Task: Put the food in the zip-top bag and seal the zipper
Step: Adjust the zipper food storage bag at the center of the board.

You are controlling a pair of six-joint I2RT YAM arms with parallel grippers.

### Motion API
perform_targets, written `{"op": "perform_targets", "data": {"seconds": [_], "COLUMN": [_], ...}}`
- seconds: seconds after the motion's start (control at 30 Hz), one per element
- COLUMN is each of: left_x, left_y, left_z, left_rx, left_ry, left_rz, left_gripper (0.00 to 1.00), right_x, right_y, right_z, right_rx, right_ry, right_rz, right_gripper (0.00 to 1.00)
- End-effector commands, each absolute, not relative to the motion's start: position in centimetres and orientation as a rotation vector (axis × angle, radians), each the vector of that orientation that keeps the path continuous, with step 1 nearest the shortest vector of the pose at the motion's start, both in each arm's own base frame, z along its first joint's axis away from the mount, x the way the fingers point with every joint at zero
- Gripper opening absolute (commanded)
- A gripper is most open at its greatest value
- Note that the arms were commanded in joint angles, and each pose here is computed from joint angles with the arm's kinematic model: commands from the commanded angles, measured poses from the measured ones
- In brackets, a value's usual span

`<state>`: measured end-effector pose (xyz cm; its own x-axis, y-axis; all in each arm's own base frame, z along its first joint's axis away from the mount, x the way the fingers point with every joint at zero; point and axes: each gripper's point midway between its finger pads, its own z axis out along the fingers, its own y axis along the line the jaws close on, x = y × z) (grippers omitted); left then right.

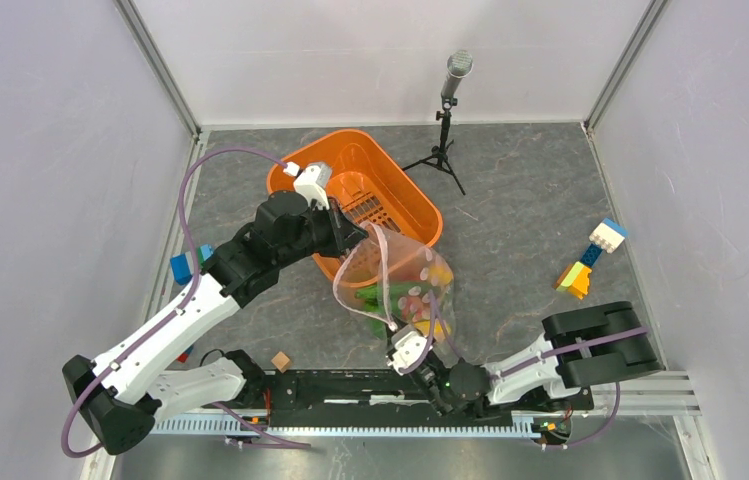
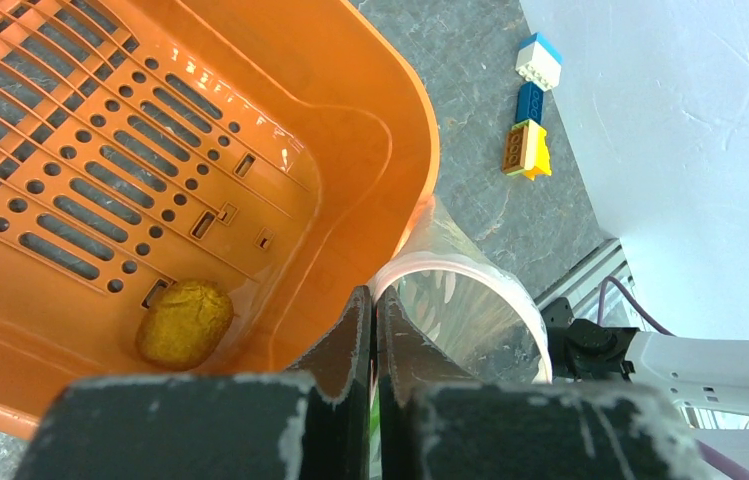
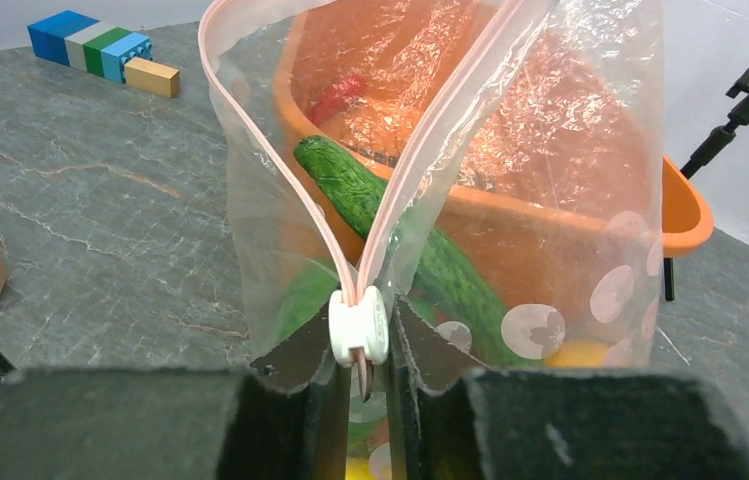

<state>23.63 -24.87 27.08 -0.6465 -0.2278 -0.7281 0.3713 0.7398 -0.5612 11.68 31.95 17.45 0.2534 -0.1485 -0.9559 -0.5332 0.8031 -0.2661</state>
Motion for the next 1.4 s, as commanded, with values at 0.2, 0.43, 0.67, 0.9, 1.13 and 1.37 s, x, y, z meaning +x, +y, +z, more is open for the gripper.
{"op": "perform_targets", "data": {"seconds": [0.2,0.43,0.67,0.9,1.13,1.37], "left_x": [23.9,23.6,22.3,20.5,18.5,15.0], "left_y": [-24.3,-23.7,-21.9,-19.8,-18.2,-16.3], "left_z": [29.4,30.0,29.7,30.4,29.8,25.1], "left_rx": [0.026,0.024,0.004,0.009,-0.020,-0.108], "left_ry": [2.005,1.987,1.991,1.997,2.092,2.219], "left_rz": [-0.947,-0.944,-0.910,-0.872,-0.843,-0.859], "left_gripper": [0.02,0.02,0.02,0.02,0.03,0.31], "right_x": [11.2,9.9,8.8,8.1,6.0,5.5], "right_y": [30.5,30.7,31.1,29.2,28.5,28.4], "right_z": [22.5,23.7,23.8,24.3,23.7,24.8], "right_rx": [-0.428,-0.556,-0.776,-0.998,-1.245,-1.357], "right_ry": [1.247,1.237,1.261,1.300,1.313,1.302], "right_rz": [0.580,0.651,0.694,0.708,0.727,0.741], "right_gripper": [0.00,0.00,0.00,0.00,0.00,0.00]}}
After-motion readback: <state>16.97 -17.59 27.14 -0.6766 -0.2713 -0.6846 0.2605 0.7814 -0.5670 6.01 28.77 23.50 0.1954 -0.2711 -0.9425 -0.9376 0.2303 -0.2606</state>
